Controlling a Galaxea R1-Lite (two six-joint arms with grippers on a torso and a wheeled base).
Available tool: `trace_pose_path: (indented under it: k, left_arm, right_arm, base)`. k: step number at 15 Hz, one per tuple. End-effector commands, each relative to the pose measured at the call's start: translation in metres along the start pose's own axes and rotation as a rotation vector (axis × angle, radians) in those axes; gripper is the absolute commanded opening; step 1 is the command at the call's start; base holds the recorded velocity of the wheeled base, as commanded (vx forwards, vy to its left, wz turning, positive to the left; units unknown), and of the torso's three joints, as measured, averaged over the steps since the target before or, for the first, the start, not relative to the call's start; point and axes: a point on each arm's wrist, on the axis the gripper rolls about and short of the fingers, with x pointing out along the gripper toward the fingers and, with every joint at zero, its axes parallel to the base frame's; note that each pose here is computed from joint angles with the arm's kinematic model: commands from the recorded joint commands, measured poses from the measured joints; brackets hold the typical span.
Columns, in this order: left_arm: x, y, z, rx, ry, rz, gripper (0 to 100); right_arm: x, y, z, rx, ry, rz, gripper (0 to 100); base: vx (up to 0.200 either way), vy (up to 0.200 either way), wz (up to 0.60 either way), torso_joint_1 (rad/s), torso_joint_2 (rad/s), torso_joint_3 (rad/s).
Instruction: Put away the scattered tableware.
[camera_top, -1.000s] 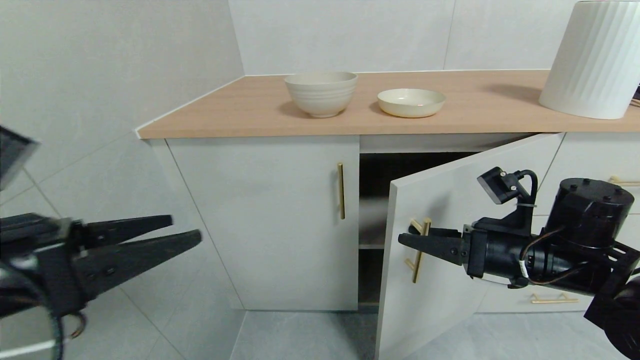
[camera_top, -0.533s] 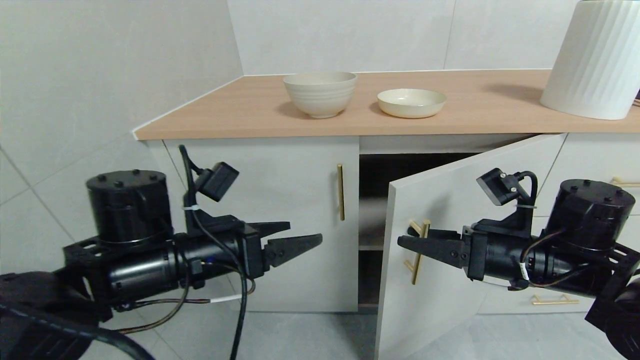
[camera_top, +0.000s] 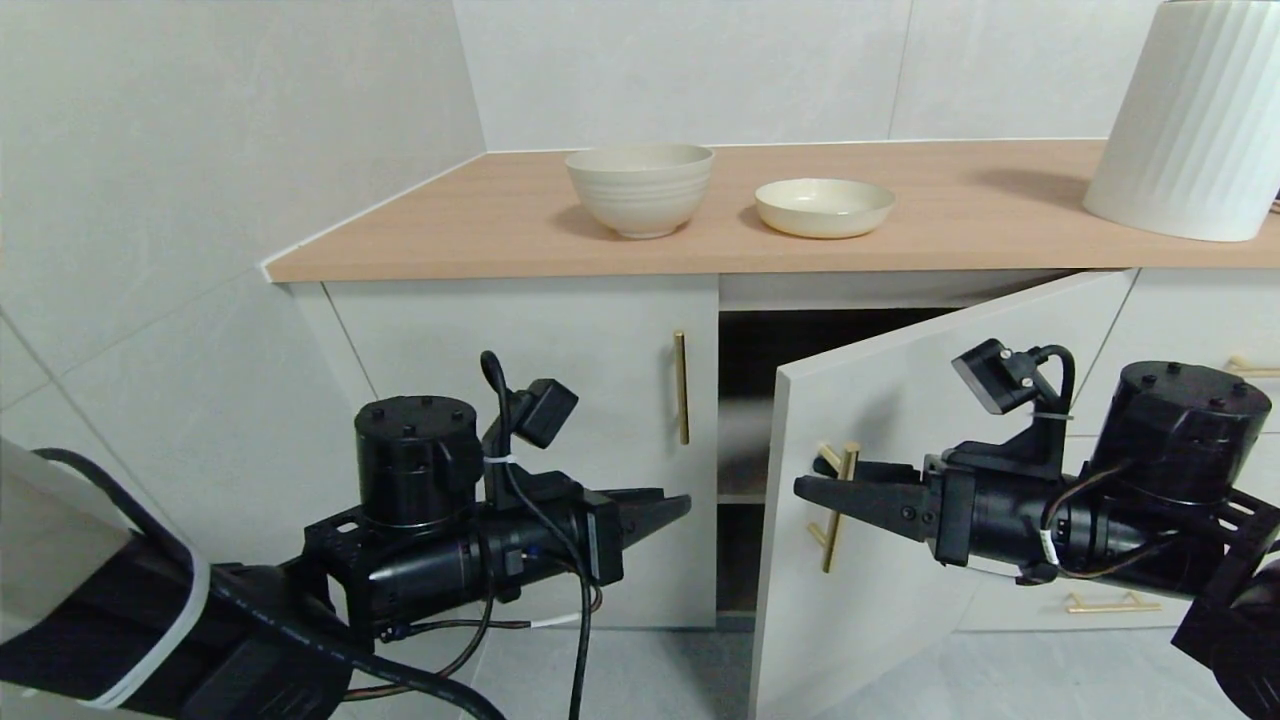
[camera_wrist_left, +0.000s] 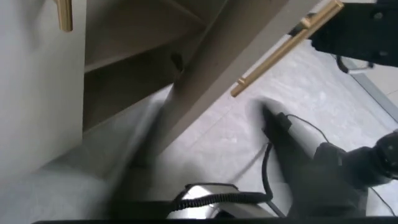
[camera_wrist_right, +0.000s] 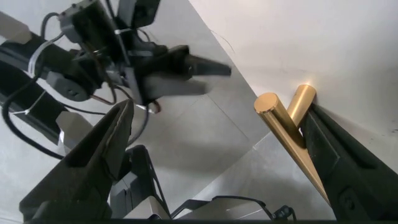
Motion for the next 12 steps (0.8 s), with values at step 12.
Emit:
trace_pose_path:
  k: [12]
  left_arm:
    - [0.119, 0.026, -0.017, 0.11, -0.153, -0.153, 0]
  right_arm:
    - [0.002, 0.001, -0.005, 0.009, 0.017, 0.004, 100]
  base:
    - [0.0, 0.0, 0.0, 0.0, 0.0, 0.0]
